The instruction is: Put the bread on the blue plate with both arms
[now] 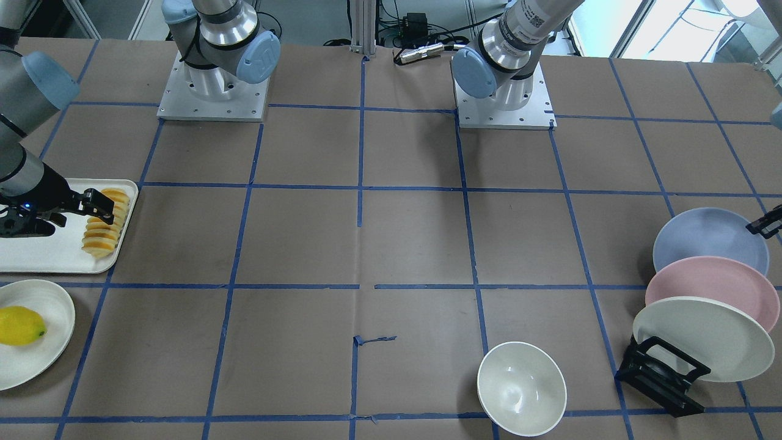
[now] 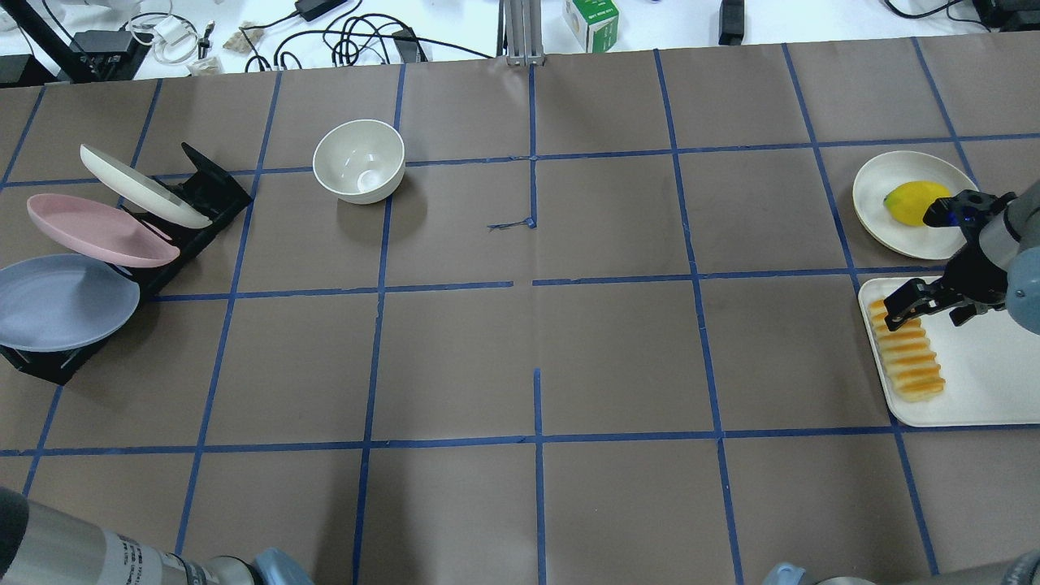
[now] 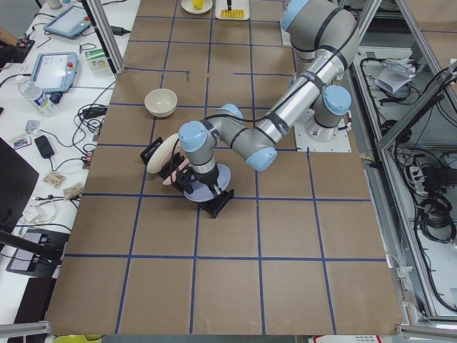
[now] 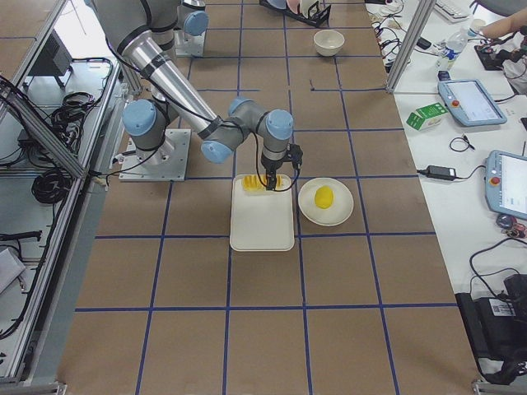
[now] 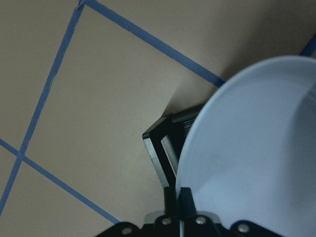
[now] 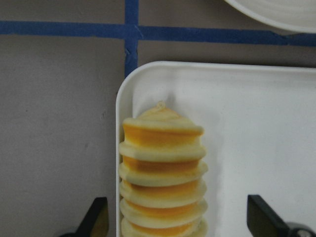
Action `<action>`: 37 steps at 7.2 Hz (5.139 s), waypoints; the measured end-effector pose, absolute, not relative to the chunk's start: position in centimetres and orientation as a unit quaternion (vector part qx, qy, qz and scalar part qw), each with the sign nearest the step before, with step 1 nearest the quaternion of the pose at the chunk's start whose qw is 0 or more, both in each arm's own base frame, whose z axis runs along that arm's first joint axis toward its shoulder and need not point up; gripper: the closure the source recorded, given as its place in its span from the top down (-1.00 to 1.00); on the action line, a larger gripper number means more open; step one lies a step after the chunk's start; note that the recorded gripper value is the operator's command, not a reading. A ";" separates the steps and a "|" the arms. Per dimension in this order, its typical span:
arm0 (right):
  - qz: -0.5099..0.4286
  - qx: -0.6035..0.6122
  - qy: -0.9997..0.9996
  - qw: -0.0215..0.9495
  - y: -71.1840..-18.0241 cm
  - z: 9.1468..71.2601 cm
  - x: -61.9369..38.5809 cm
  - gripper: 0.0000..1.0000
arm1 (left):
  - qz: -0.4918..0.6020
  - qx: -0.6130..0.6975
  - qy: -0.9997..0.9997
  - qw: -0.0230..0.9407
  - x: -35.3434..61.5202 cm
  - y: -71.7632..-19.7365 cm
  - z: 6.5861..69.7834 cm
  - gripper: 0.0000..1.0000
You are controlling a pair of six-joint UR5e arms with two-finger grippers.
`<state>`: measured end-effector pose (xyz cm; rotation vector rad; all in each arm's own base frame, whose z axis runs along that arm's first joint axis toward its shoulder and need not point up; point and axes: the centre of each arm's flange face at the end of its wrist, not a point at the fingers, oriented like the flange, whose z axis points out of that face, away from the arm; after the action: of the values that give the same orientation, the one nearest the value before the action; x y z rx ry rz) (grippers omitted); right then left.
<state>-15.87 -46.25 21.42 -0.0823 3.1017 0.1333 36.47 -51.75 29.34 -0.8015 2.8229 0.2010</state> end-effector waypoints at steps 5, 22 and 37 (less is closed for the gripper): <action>0.061 -0.026 0.997 0.032 -46.6 18.5 -16.1 -1.00 | 0.194 -0.196 0.957 0.092 32.6 -48.6 36.0 -1.00; 0.005 -0.017 0.999 0.040 -59.8 35.0 18.1 -1.00 | -0.009 0.002 0.984 -0.177 -22.2 -54.6 18.7 1.00; 0.037 -0.029 0.998 0.050 -56.6 20.6 35.8 1.00 | 0.008 -0.013 1.000 0.021 -14.1 -51.2 48.4 1.00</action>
<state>35.83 -56.62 20.59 -0.0883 3.0390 0.1134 -14.13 -51.18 48.37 -0.0406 3.0997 0.0259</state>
